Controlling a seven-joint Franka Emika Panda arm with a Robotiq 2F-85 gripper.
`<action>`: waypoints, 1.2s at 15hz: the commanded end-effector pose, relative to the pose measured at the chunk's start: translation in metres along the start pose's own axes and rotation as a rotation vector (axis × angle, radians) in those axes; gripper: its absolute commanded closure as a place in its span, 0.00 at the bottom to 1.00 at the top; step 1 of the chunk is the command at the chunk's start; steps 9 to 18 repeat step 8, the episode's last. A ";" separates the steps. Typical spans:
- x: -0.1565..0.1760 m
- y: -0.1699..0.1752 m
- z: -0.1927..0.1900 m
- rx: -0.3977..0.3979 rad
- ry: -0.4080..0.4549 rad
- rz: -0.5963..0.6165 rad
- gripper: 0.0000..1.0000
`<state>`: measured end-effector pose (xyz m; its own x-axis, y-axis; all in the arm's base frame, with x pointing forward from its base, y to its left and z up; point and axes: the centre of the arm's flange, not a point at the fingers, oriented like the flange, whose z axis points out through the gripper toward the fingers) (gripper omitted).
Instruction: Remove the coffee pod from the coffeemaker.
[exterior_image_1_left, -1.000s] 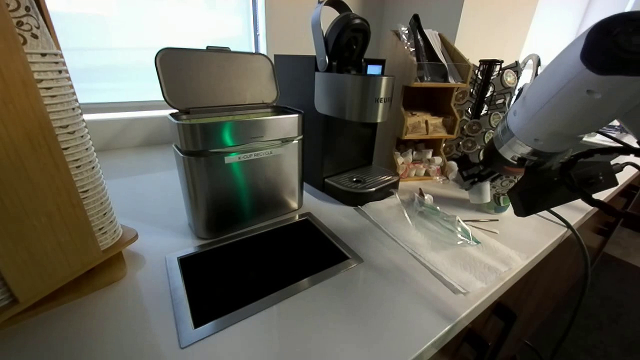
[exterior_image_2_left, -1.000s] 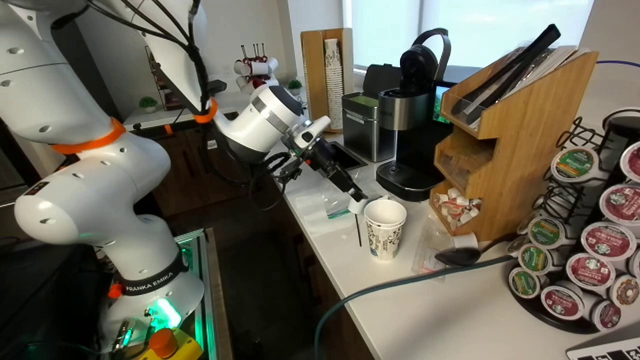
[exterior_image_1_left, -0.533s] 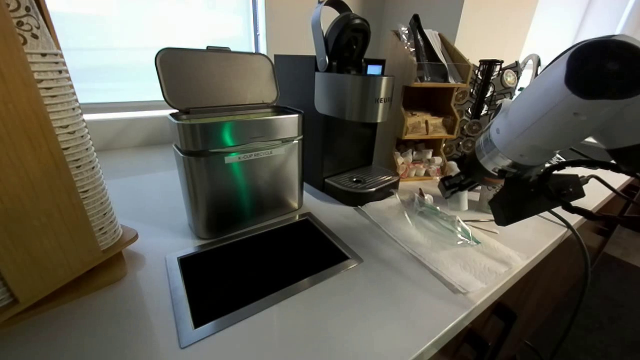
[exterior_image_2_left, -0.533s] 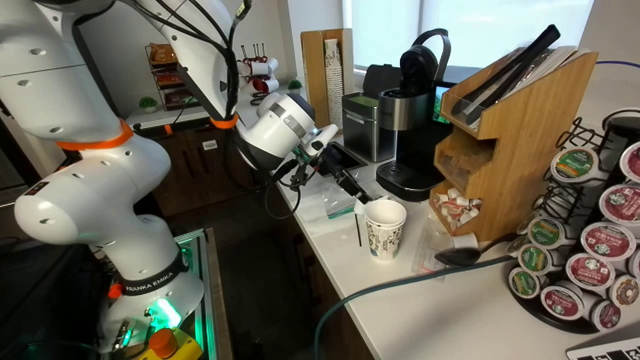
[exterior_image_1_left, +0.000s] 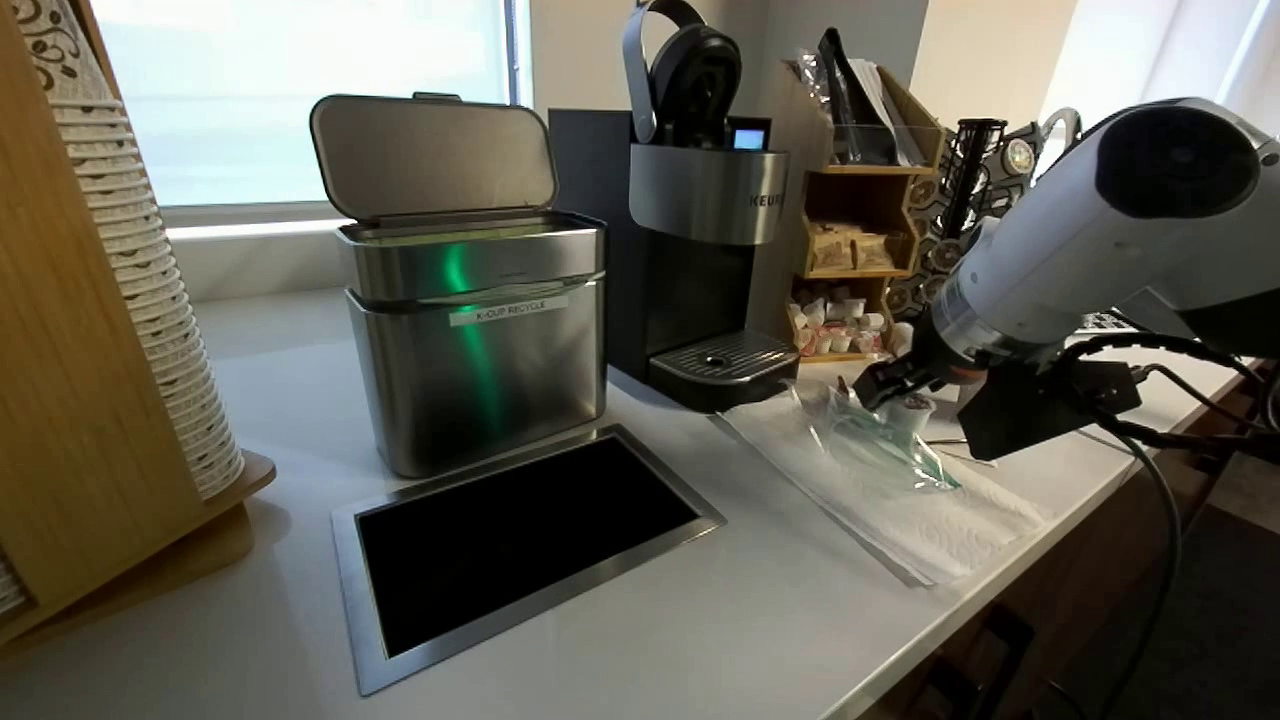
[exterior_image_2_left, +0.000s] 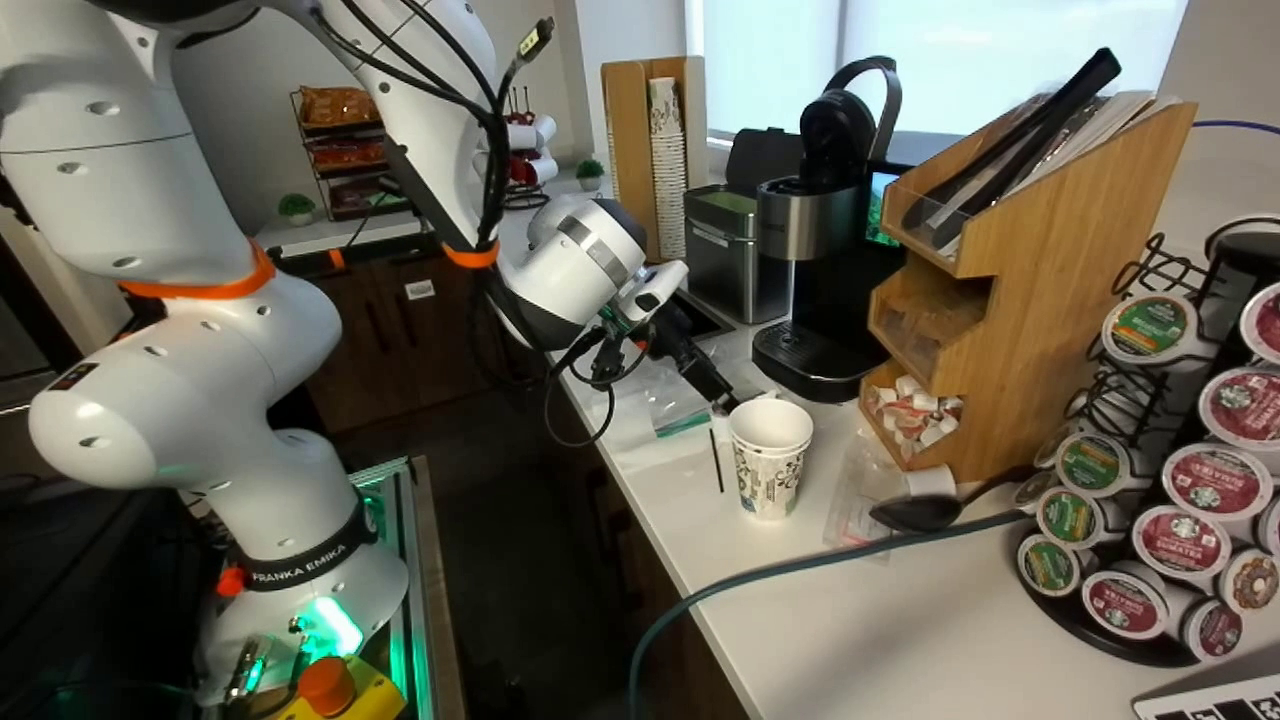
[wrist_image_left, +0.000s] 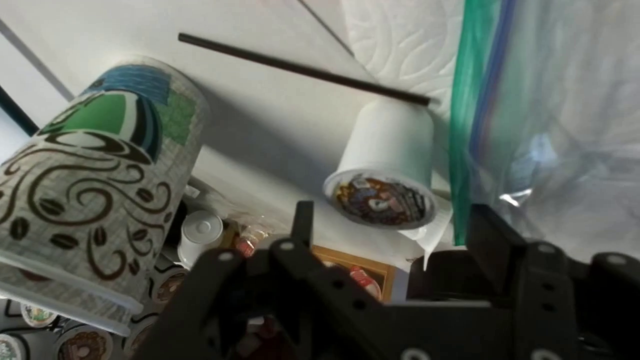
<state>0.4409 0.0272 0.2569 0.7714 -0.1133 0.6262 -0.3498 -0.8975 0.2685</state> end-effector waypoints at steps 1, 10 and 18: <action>0.013 -0.005 -0.025 -0.023 0.019 0.034 0.00; 0.034 -0.017 -0.055 0.002 0.050 0.012 0.00; 0.034 -0.017 -0.055 0.002 0.050 0.012 0.00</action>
